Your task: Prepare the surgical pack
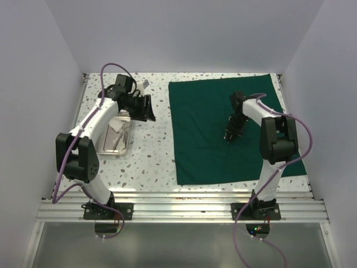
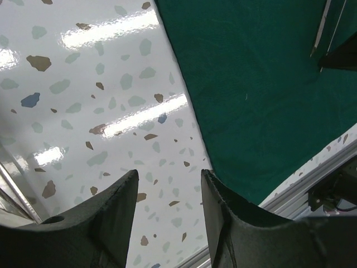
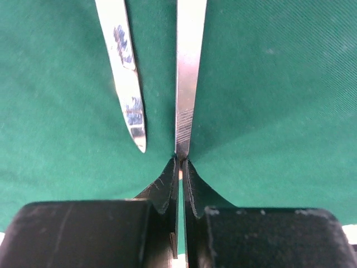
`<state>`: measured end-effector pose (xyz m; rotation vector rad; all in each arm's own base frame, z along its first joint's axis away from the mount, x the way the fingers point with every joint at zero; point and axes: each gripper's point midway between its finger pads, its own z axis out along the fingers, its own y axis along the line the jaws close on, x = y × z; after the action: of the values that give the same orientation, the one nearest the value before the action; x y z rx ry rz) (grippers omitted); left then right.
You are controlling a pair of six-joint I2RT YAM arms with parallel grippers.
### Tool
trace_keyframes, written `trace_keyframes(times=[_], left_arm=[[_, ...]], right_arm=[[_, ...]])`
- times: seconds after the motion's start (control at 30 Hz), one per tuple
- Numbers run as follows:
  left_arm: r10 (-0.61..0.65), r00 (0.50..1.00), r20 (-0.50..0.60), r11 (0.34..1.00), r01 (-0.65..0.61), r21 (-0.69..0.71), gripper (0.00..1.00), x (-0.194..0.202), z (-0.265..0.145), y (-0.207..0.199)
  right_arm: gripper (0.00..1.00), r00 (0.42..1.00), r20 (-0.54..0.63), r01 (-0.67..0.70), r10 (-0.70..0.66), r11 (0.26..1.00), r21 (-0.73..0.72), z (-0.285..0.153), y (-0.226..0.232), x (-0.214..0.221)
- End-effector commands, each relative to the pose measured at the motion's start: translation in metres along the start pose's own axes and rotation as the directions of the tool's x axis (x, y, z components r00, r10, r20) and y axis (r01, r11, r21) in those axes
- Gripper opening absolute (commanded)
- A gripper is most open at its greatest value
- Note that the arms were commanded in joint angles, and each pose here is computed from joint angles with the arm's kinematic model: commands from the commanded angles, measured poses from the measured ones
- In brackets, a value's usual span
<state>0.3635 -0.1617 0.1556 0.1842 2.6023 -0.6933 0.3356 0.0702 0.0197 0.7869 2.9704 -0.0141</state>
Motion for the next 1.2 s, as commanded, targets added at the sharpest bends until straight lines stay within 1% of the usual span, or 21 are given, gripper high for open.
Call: trace_keyframes(times=[0.0, 0.27, 0.3, 0.37, 0.4, 0.43, 0.47, 0.5, 0.53, 0.57, 0.6, 0.63, 0.67, 0.7, 0.73, 0.8, 0.83, 0.87, 0.93, 1.17], left_arm=[[0.013, 1.0, 0.006, 0.998, -0.014, 0.059, 0.53, -0.007, 0.002, -0.01], [-0.005, 1.0, -0.014, 0.994, 0.007, 0.106, 0.53, -0.003, 0.007, -0.015], [-0.005, 1.0, -0.015, 0.992, 0.007, 0.125, 0.53, -0.003, 0.008, -0.018], [-0.012, 1.0, -0.017, 0.988, 0.014, 0.157, 0.53, -0.002, 0.008, -0.024], [-0.012, 1.0, -0.017, 0.979, 0.016, 0.202, 0.53, -0.002, 0.009, -0.03], [-0.026, 1.0, -0.018, 0.972, 0.029, 0.231, 0.55, -0.003, 0.01, -0.035], [-0.043, 0.999, -0.025, 0.964, 0.048, 0.261, 0.55, -0.002, 0.011, -0.038], [-0.043, 0.999, -0.02, 0.942, 0.048, 0.332, 0.56, -0.005, 0.012, -0.049], [-0.078, 0.996, -0.034, 0.927, 0.085, 0.364, 0.57, -0.006, 0.013, -0.054], [-0.096, 0.994, -0.049, 0.913, 0.107, 0.393, 0.57, -0.005, 0.015, -0.058], [-0.098, 0.994, -0.049, 0.886, 0.109, 0.451, 0.57, -0.01, 0.017, -0.066], [-0.138, 0.988, -0.065, 0.866, 0.152, 0.476, 0.58, -0.013, 0.017, -0.071], [-0.152, 0.986, -0.071, 0.853, 0.167, 0.495, 0.59, -0.014, 0.018, -0.074], [-0.153, 0.986, -0.062, 0.836, 0.163, 0.524, 0.59, -0.017, 0.02, -0.077], [-0.19, 0.979, -0.08, 0.822, 0.203, 0.533, 0.59, -0.019, 0.021, -0.079], [-0.201, 0.977, -0.07, 0.802, 0.205, 0.56, 0.6, -0.022, 0.024, -0.082], [-0.232, 0.969, -0.083, 0.79, 0.237, 0.565, 0.6, -0.023, 0.024, -0.083], [-0.23, 0.971, -0.072, 0.78, 0.228, 0.583, 0.6, -0.024, 0.026, -0.085], [-0.257, 0.962, -0.088, 0.769, 0.259, 0.584, 0.6, -0.023, 0.029, -0.087], [-0.26, 0.96, -0.1, 0.776, 0.27, 0.57, 0.6, -0.021, 0.04, -0.1]], right_arm=[[0.0, 0.997, 0.067, 0.036, -0.034, 0.999, -0.025, -0.042, -0.003, -0.008], [0.0, 0.995, 0.076, 0.073, -0.07, 0.996, -0.046, -0.052, -0.005, -0.007], [0.0, 0.993, 0.08, 0.086, -0.081, 0.994, -0.062, -0.053, -0.002, -0.007], [0.0, 0.989, 0.108, 0.122, -0.105, 0.979, -0.166, -0.06, 0.016, -0.01], [0.0, 0.983, 0.111, 0.168, -0.146, 0.96, -0.223, -0.063, 0.027, -0.008], [0.0, 0.978, 0.102, 0.206, -0.182, 0.923, -0.325, -0.069, 0.046, -0.003], [0.0, 0.967, 0.113, 0.255, -0.23, 0.899, -0.357, -0.073, 0.053, 0.001], [0.0, 0.958, 0.124, 0.287, -0.259, 0.879, -0.381, -0.077, 0.06, 0.003], [0.0, 0.942, 0.133, 0.334, -0.307, 0.84, -0.429, -0.083, 0.075, 0.013], [0.0, 0.926, 0.16, 0.376, -0.341, 0.813, -0.444, -0.09, 0.081, 0.016], [0.0, 0.908, 0.177, 0.417, -0.38, 0.783, -0.462, -0.094, 0.093, 0.026], [0.0, 0.893, 0.202, 0.446, -0.401, 0.738, -0.506, -0.103, 0.106, 0.032], [0.0, 0.88, 0.223, 0.472, -0.42, 0.711, -0.521, -0.108, 0.114, 0.038], [0.0, 0.856, 0.246, 0.51, -0.455, 0.666, -0.545, -0.118, 0.127, 0.053], [0.0, 0.838, 0.284, 0.539, -0.467, 0.623, -0.567, -0.126, 0.139, 0.057], [0.0, 0.816, 0.304, 0.563, -0.491, 0.556, -0.611, -0.14, 0.159, 0.078], [0.0, 0.811, 0.327, 0.57, -0.486, 0.531, -0.627, -0.146, 0.167, 0.08], [0.0, 0.818, 0.319, 0.557, -0.478, 0.523, -0.645, -0.149, 0.173, 0.085], [0.0, 0.807, 0.328, 0.568, -0.491, 0.493, -0.659, -0.153, 0.186, 0.097], [0.0, 0.77, 0.341, 0.603, -0.539, 0.442, -0.664, -0.163, 0.217, 0.123]])
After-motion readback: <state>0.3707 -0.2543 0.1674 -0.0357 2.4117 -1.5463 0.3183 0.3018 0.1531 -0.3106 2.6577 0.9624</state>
